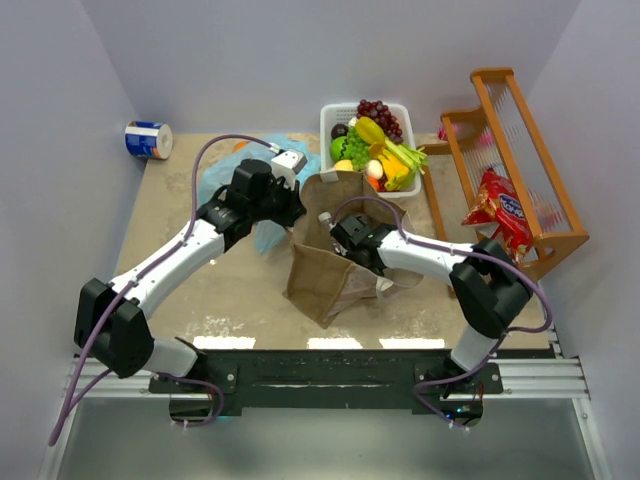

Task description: Place the mixed food into the grocery bags and tie them

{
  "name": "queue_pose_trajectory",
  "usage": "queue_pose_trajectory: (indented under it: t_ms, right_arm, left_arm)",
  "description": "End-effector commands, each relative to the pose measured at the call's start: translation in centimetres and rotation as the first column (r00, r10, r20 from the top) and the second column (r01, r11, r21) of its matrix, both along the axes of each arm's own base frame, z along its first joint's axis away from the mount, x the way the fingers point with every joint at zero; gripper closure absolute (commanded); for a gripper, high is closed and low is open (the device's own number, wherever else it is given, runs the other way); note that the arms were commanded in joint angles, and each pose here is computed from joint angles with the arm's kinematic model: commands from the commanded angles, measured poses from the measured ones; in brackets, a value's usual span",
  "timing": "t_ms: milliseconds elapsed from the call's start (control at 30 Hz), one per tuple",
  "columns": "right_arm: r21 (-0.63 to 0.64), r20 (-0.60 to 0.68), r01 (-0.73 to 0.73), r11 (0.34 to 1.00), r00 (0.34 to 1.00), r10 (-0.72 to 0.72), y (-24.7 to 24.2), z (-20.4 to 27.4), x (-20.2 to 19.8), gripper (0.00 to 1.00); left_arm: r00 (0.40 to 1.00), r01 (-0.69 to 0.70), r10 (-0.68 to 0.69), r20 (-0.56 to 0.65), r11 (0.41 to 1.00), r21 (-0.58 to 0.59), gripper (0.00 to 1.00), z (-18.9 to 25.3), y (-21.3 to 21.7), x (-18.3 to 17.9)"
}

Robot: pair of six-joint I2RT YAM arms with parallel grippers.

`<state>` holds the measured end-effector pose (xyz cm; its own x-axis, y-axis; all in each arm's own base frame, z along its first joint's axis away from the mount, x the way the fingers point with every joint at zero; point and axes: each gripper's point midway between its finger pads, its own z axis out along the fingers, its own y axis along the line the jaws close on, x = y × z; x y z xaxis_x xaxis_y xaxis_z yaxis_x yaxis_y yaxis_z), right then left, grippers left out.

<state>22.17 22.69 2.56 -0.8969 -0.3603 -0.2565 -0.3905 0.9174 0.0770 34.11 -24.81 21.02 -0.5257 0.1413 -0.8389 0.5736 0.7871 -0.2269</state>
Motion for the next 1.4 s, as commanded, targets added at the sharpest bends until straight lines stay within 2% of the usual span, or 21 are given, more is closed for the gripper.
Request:
queue_pose_trajectory:
  t_ms: [0, 100, 133, 167, 267, 333, 433, 600, 667, 700, 767, 800, 900, 933, 1033, 1100, 1367]
  right_arm:
    - [-0.094, 0.004, -0.011, 0.996, 1.0, 0.012, -1.6, 0.3, -0.2, 0.83]
    - [-0.057, 0.029, -0.011, 0.998, 0.999, 0.013, -1.1, 1.5, 0.0, 0.6]
    - [-0.051, 0.031, -0.017, 0.999, 0.999, 0.018, -1.0, 1.8, 0.0, 0.45]
    - [-0.041, 0.032, -0.02, 0.999, 0.999, 0.022, -0.9, 2.2, -0.1, 0.37]
    - [-0.016, 0.056, -0.031, 0.999, 0.998, 0.032, -0.6, 3.9, 0.2, 0.19]
    - [0.016, 0.093, -0.034, 0.999, 0.995, 0.032, -0.3, 5.9, 0.6, 0.13]
    - [0.037, 0.13, -0.036, 0.999, 0.991, 0.031, -0.1, 8.3, 1.0, 0.08]
    - [0.045, 0.213, -0.011, 0.999, 0.977, 0.001, -0.7, 14.1, 1.8, 0.07]
    - [0.043, 0.317, 0.082, 0.996, 0.944, -0.092, -2.1, 17.8, 3.1, 0.07]
    - [-0.002, 0.327, 0.131, 0.991, 0.937, -0.123, -3.6, 18.5, 2.7, 0.07]
    - [-0.053, 0.411, 0.239, 0.97, 0.89, -0.196, -6.8, 21.1, 3.7, 0.01]
    - [-0.085, 0.397, 0.27, 0.959, 0.892, -0.216, -8.6, 21.3, 3.4, 0.01]
    - [-0.018, 0.393, 0.406, 0.914, 0.843, -0.367, -13.8, 22.5, 4.7, 0.01]
    - [0.007, 0.416, 0.471, 0.882, 0.801, -0.431, -15.9, 23.3, 5.2, 0.01]
    - [0.074, 0.485, 0.545, 0.835, 0.713, -0.507, -18.2, 26.3, 5.3, 0.01]
    - [0.061, 0.504, 0.603, 0.795, 0.669, -0.546, -19.8, 26.7, 5.2, 0.01]
    - [0.095, 0.567, 0.682, 0.725, 0.562, -0.602, -21.8, 27.4, 5.7, 0.01]
  left_arm:
    - [0.991, -0.011, 0.015, 0.13, 0.999, -0.03, 1.0, 3.5, 0.3, 1.1]
    - [0.991, -0.011, 0.014, 0.131, 1.0, -0.029, 1.0, 3.4, 0.3, 1.1]
    - [0.991, -0.009, 0.013, 0.13, 1.0, -0.028, 1.0, 3.4, 0.3, 1.1]
    - [0.991, -0.009, 0.013, 0.132, 1.0, -0.03, 1.0, 3.5, 0.3, 1.1]
    - [0.992, -0.005, 0.008, 0.126, 1.0, -0.031, 1.0, 3.3, 0.2, 1.1]
    - [0.992, -0.004, 0.008, 0.127, 0.999, -0.031, 1.0, 3.4, 0.2, 1.1]
    - [0.992, -0.004, 0.008, 0.127, 1.0, -0.03, 1.0, 3.3, 0.2, 1.0]
    - [0.992, -0.005, 0.009, 0.127, 1.0, -0.029, 1.0, 3.3, 0.2, 1.1]
    - [0.992, -0.005, 0.008, 0.126, 1.0, -0.027, 1.0, 3.2, 0.2, 1.1]
    - [0.992, -0.008, 0.011, 0.127, 1.0, -0.027, 1.0, 3.3, 0.3, 1.1]
    - [0.992, -0.004, 0.008, 0.13, 1.0, -0.031, 1.0, 3.5, 0.2, 1.0]
    - [0.991, -0.001, 0.005, 0.13, 0.999, -0.033, 1.0, 3.6, 0.1, 1.0]
    - [0.992, 0.008, -0.003, 0.128, 0.999, -0.042, 1.0, 3.6, 0.0, 0.8]
    - [0.992, 0.011, -0.005, 0.125, 0.999, -0.043, 1.0, 3.6, -0.1, 0.8]
    - [0.992, 0.016, -0.01, 0.123, 0.999, -0.049, 1.0, 3.6, -0.2, 0.7]
    - [0.992, 0.017, -0.011, 0.126, 0.998, -0.052, 1.0, 3.8, -0.2, 0.7]
    - [0.992, 0.022, -0.015, 0.122, 0.998, -0.057, 1.0, 3.8, -0.3, 0.6]
